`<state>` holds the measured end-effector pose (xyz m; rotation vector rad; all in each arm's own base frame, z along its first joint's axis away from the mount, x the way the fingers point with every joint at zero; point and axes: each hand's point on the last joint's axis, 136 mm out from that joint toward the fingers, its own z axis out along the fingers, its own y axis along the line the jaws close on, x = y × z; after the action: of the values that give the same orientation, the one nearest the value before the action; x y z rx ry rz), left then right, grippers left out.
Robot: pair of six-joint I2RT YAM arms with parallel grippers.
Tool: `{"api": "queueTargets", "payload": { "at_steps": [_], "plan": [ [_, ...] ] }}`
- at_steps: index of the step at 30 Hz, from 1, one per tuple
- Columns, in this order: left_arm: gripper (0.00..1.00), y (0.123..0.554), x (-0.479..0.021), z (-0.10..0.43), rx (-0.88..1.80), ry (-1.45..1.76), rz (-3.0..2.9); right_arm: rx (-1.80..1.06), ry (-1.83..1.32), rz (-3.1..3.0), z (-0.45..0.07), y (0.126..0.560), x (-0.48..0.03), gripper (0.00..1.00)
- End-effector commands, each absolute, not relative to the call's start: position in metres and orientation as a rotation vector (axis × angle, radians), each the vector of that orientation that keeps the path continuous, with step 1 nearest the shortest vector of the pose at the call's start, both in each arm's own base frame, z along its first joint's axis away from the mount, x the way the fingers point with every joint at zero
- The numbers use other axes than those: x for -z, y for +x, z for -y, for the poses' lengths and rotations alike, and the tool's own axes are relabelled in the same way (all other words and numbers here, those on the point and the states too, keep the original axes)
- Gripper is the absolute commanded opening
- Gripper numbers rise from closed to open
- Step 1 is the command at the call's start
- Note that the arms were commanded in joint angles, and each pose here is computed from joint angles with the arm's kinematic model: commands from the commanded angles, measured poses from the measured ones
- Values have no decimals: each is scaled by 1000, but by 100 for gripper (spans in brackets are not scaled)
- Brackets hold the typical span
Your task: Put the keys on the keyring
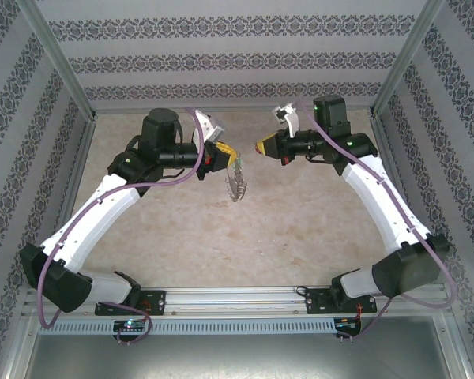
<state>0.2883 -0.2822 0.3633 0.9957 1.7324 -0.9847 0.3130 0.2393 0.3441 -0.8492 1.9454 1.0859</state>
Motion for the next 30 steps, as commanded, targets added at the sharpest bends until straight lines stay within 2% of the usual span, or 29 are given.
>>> {"api": "queueTargets", "payload": {
  "at_steps": [1, 13, 30],
  "plan": [
    [0, 284, -385, 276, 930, 1048, -1665, -1155, -940, -1791, -251, 280, -393, 0],
    [0, 269, -398, 278, 980, 1097, -1616, -1185, -1003, -1717, -261, 245, -415, 0],
    [0, 255, -416, 282, 1087, 1097, -1552, -1139, -1046, -1709, -263, 239, -415, 0]
  ]
}}
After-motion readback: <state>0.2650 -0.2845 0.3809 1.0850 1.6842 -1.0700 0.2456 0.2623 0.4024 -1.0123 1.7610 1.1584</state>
